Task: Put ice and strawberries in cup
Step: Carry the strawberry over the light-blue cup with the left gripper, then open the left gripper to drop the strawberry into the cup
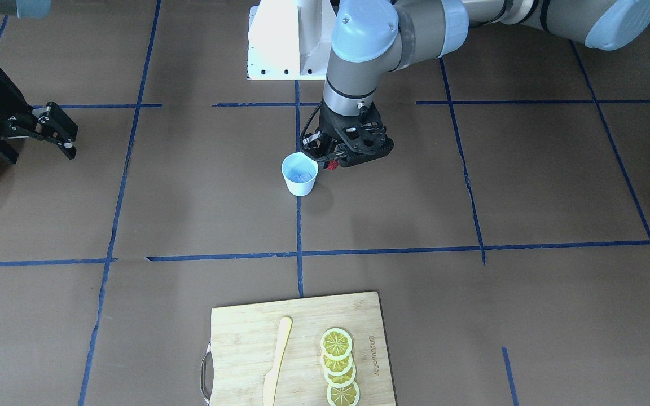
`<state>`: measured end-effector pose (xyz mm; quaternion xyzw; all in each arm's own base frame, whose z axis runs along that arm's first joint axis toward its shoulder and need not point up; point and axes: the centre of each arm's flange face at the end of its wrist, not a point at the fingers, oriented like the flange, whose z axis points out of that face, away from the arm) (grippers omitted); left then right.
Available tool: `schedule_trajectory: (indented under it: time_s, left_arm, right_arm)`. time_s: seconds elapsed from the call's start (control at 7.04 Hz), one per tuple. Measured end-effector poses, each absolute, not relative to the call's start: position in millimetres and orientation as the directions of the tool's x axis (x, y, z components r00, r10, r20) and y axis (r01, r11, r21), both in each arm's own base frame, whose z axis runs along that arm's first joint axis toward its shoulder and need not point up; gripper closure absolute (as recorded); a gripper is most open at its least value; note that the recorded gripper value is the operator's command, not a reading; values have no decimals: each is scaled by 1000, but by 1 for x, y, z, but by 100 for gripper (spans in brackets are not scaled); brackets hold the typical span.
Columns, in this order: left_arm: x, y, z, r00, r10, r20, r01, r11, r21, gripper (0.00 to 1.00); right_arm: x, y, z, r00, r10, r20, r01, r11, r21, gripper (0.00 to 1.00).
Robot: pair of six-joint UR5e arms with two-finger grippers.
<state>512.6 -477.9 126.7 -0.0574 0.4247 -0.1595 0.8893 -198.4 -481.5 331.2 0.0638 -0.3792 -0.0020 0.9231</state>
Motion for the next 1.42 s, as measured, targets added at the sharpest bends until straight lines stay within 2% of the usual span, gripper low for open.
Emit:
schedule_trajectory:
  time_s: [0.43, 0.57, 0.71, 1.42]
  left_arm:
    - [548, -481, 116, 582, -319, -748, 214, 948, -238, 96]
    - [553, -477, 117, 583, -314, -749, 206, 949, -238, 69]
    - [556, -475, 117, 584, -313, -749, 203, 950, -238, 1]
    - [548, -468, 112, 572, -319, -755, 205, 948, -245, 0]
  right_arm:
    - [-197, -481, 333, 714, -50, 698, -46, 992, 118, 1]
    - [-197, -481, 333, 714, -49, 698, -46, 992, 118, 1]
    - [-197, -482, 333, 714, -48, 698, -47, 992, 117, 1]
    - [-193, -482, 333, 713, -44, 700, -53, 992, 116, 1]
